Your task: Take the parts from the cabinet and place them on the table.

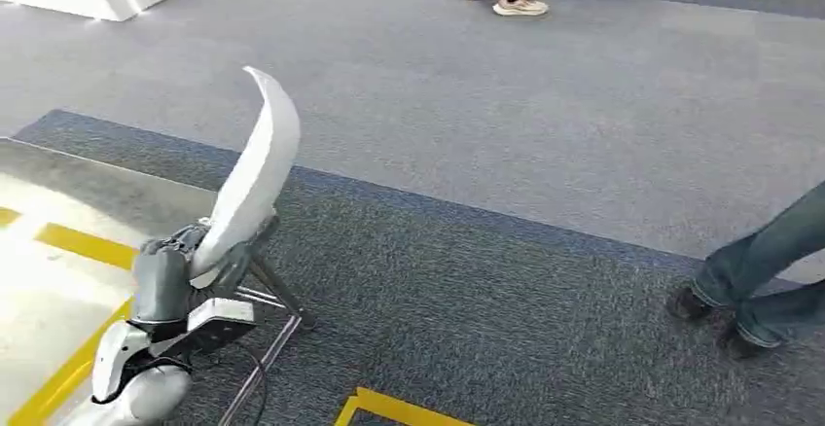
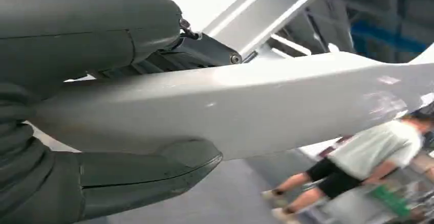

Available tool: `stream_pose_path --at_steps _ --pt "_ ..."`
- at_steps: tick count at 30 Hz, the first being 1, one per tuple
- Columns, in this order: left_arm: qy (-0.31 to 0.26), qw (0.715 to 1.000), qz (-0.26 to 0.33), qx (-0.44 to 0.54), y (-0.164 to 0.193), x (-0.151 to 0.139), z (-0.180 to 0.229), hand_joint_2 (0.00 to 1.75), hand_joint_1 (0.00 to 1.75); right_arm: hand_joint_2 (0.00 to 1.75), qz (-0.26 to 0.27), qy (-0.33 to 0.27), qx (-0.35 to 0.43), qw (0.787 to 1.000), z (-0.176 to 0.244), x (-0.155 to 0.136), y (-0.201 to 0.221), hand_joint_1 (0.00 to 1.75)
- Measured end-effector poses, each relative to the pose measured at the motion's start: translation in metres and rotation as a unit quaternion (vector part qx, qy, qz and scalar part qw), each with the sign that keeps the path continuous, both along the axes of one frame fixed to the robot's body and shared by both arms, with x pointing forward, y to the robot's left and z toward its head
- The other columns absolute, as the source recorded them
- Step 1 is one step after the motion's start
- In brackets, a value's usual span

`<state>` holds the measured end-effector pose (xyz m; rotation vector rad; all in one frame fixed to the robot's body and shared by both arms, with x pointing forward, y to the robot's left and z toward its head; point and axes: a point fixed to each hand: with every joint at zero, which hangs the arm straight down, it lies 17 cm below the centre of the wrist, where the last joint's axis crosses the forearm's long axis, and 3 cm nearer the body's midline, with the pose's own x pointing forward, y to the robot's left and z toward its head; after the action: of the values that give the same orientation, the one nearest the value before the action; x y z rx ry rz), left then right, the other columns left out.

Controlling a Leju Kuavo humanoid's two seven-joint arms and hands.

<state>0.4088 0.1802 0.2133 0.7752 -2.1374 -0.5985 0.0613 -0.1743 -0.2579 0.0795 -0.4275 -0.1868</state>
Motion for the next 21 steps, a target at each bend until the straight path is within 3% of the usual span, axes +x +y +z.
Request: stream_pose_path --at_steps 21 --pt "0.011 1.000 -0.008 -0.022 -0.0030 -0.0017 -0.0023 1.75 1.75 0.00 0.008 -0.005 -0.002 1.000 0.0002 0.0024 -0.0015 0.00"
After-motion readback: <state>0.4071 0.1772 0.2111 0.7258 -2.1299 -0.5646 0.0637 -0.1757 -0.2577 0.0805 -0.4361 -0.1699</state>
